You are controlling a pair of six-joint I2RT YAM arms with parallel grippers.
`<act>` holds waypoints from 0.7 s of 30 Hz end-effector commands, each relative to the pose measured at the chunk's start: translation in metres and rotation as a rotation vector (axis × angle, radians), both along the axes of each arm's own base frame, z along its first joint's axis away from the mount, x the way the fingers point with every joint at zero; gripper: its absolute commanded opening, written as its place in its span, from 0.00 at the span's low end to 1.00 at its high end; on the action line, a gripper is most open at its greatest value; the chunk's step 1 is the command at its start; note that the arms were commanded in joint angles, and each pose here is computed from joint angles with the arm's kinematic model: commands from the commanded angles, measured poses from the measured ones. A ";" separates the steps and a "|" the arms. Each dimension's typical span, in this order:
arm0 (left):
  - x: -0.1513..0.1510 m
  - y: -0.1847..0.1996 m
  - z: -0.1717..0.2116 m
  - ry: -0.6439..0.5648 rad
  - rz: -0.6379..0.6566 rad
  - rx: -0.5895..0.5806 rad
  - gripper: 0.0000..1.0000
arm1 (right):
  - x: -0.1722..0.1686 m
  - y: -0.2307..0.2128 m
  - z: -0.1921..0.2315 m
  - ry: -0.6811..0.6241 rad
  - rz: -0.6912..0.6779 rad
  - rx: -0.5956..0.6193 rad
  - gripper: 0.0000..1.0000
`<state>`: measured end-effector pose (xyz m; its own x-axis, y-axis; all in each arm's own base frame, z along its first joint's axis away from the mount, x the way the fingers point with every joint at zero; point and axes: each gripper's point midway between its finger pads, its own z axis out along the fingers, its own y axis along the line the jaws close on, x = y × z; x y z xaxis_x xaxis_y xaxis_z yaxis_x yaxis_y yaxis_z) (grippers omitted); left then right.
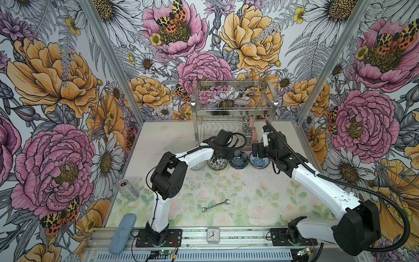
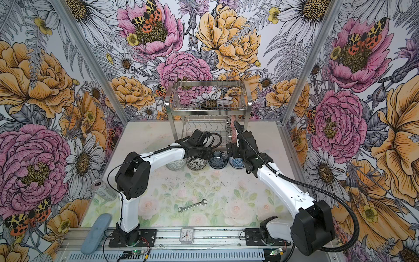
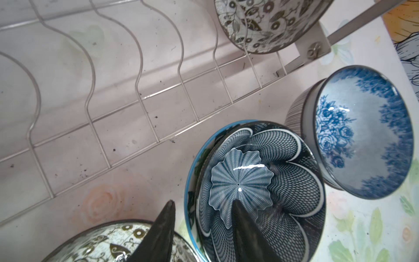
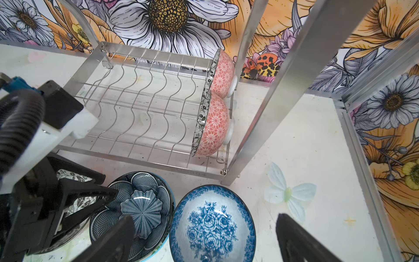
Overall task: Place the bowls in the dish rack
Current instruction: 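Lower the left gripper onto the rim of the dark blue petal-pattern bowl, then close the left gripper on the dark blue bowl rim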
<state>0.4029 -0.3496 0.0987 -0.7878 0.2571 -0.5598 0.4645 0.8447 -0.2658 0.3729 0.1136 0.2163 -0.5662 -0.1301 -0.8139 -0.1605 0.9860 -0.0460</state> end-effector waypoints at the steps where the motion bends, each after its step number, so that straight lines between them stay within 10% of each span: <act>1: 0.004 -0.011 0.004 -0.015 -0.016 -0.027 0.39 | 0.003 0.000 0.004 -0.004 0.004 0.005 0.99; 21: 0.005 -0.009 -0.010 -0.002 -0.017 0.010 0.23 | 0.003 -0.004 -0.005 0.014 -0.005 -0.003 0.98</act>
